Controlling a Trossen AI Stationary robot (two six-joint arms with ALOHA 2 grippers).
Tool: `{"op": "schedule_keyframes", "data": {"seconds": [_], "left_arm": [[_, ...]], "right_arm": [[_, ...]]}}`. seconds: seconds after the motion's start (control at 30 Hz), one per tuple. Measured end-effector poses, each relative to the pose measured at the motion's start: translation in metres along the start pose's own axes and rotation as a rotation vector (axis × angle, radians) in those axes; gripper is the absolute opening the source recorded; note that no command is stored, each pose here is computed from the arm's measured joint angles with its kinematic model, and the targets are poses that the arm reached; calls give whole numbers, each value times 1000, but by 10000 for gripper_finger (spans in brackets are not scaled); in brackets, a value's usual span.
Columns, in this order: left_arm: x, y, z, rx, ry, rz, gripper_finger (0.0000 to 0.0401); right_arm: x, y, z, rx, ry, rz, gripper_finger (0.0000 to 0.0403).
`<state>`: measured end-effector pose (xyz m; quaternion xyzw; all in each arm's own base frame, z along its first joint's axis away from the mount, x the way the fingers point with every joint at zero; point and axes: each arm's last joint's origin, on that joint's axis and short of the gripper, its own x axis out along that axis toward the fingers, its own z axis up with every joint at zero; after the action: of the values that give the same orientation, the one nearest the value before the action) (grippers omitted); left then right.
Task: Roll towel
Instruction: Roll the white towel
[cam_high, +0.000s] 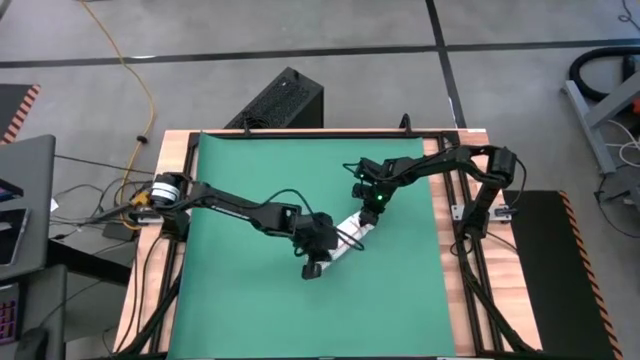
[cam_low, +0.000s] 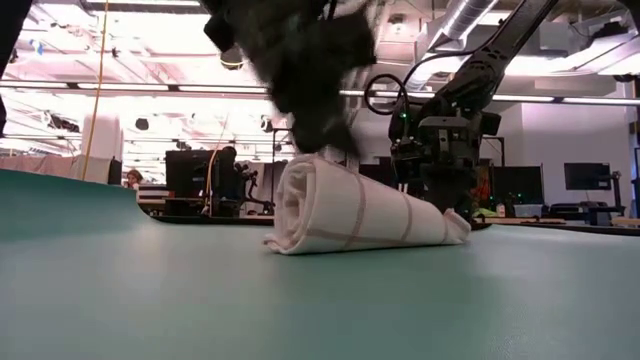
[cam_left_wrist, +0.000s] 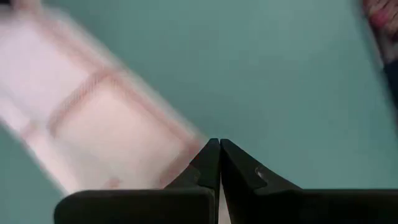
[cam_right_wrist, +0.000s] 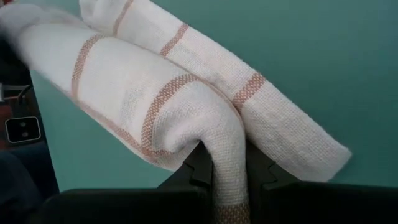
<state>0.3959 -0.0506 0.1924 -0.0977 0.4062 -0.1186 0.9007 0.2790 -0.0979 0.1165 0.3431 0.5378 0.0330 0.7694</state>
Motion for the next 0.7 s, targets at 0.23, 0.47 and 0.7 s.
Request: {"op": "schedule_keyframes", "data": {"seconds": [0.23,0.47,0.7], "left_arm": [[14,7,-13,2,80,62,0],[15,11,-24,-28,108,128,0],[17,14,-36,-70,128,141,0]], "right_arm": [[1,1,0,-4,3,-3,53],[1,2,-1,-8,5,-3,53],[1,1,-1,-11,7,-3,53]]}}
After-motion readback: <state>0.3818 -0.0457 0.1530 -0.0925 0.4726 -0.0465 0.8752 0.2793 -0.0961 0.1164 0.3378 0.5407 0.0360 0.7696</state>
